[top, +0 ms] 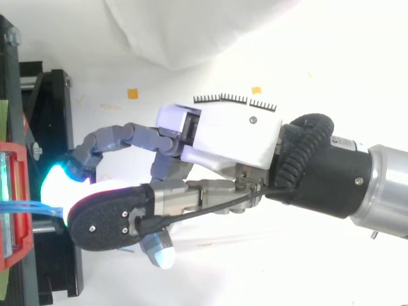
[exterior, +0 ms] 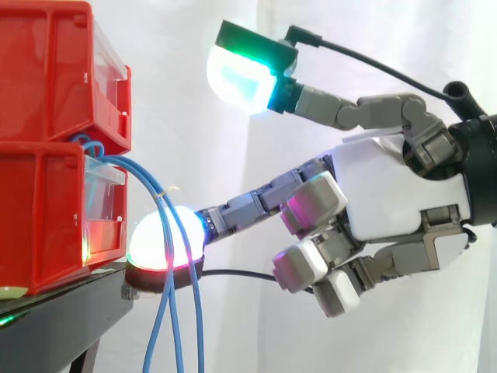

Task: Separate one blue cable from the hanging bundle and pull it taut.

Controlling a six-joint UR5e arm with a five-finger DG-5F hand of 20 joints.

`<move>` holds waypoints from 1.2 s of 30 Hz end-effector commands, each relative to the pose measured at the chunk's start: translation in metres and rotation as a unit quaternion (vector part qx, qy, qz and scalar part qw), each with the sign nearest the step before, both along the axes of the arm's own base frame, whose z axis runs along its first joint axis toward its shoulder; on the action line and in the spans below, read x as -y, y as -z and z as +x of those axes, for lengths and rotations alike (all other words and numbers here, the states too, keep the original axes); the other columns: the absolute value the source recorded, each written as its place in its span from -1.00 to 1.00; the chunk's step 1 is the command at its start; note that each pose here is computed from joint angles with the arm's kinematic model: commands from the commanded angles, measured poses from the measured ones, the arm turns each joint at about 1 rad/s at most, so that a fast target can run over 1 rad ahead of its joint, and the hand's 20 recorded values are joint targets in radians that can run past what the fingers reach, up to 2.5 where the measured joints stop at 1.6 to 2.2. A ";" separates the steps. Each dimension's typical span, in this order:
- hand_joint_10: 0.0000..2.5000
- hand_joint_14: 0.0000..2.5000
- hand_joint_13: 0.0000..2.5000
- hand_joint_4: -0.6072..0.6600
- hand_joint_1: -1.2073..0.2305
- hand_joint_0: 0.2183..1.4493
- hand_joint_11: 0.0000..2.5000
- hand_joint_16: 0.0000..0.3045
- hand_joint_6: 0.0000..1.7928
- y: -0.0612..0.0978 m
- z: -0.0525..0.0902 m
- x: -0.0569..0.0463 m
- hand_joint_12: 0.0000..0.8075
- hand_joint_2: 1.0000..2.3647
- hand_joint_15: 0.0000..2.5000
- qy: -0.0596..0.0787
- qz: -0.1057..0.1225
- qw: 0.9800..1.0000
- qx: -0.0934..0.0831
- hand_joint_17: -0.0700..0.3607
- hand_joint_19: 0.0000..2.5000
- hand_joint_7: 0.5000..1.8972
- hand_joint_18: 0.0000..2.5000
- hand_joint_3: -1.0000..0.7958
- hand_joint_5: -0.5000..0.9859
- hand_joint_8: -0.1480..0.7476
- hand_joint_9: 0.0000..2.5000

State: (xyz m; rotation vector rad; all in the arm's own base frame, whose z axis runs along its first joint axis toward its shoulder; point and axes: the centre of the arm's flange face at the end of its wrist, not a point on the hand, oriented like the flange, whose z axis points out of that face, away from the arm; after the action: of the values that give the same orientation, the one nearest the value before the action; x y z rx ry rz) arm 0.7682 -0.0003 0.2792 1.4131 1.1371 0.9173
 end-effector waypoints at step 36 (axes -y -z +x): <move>-0.97 -0.98 0.08 0.34 0.08 -0.75 -0.36 -0.36 -0.44 -0.002 0.003 -0.021 0.03 -1.00 -0.38 -0.005 0.048 0.998 0.028 0.34 -0.58 -0.65 0.03 -0.44 -0.53 0.07 0.26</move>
State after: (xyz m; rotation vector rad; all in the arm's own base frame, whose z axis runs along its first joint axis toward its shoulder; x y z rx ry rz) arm 0.7711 0.0195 0.2813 1.4518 1.0631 1.0087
